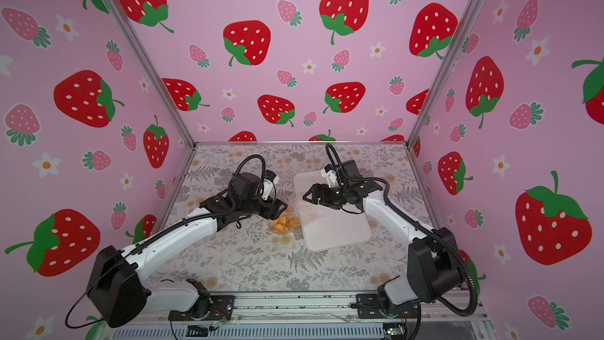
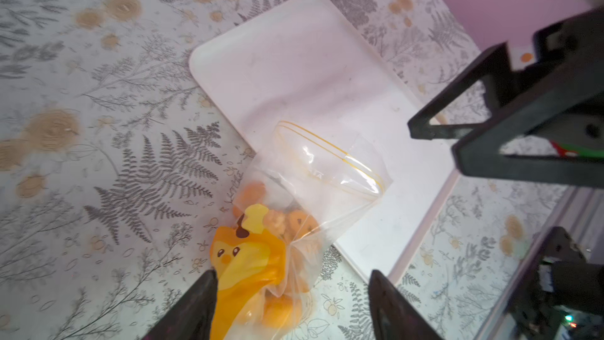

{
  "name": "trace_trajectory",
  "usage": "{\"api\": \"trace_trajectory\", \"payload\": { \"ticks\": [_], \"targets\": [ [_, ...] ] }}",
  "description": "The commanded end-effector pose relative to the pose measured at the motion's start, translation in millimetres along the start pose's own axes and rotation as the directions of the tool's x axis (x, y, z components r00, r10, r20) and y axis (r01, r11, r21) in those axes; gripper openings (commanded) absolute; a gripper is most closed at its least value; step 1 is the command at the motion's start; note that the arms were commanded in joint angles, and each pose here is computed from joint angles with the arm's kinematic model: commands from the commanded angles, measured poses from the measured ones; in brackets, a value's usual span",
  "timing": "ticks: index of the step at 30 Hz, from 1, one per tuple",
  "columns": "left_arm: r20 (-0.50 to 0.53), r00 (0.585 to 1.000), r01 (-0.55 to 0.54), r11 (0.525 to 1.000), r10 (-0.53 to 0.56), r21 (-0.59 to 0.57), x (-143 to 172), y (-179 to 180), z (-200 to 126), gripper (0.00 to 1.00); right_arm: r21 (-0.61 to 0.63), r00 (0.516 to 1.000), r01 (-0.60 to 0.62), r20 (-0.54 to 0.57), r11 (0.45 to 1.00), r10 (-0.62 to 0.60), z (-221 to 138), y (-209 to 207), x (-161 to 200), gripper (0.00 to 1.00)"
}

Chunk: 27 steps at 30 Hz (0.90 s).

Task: Pour cookies out of the ziploc bag
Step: Adjust the ziploc bag on the tray.

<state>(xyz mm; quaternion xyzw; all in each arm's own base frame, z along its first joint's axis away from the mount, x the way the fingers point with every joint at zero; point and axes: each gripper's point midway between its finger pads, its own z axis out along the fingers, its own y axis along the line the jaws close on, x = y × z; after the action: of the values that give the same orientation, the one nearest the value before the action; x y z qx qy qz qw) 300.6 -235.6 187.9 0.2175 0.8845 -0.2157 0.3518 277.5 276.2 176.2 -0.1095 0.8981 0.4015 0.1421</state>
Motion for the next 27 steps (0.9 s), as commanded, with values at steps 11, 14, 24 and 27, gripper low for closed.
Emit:
{"api": "trace_trajectory", "payload": {
  "ticks": [11,14,24,27],
  "targets": [
    [0.004,0.892,0.448,0.88,-0.453,-0.157,69.9,35.8,-19.5,0.99,0.075,0.999,0.03,-0.047,0.997,-0.026,-3.1,-10.4,11.8,0.94],
    [-0.003,0.875,0.482,0.872,-0.484,-0.088,62.9,26.2,-6.6,0.99,0.082,0.998,0.024,-0.056,0.996,-0.019,-0.7,-14.3,14.8,0.95],
    [-0.047,0.85,0.519,0.849,-0.525,-0.101,58.7,32.2,23.2,0.8,0.095,0.998,0.031,-0.056,0.995,-0.026,-4.1,-16.2,18.3,0.94],
    [-0.052,0.858,0.505,0.857,-0.512,-0.102,55.7,32.9,30.1,0.67,0.096,0.998,0.029,-0.061,0.995,-0.023,-3.4,-17.6,20.3,0.94]
  ]
}}
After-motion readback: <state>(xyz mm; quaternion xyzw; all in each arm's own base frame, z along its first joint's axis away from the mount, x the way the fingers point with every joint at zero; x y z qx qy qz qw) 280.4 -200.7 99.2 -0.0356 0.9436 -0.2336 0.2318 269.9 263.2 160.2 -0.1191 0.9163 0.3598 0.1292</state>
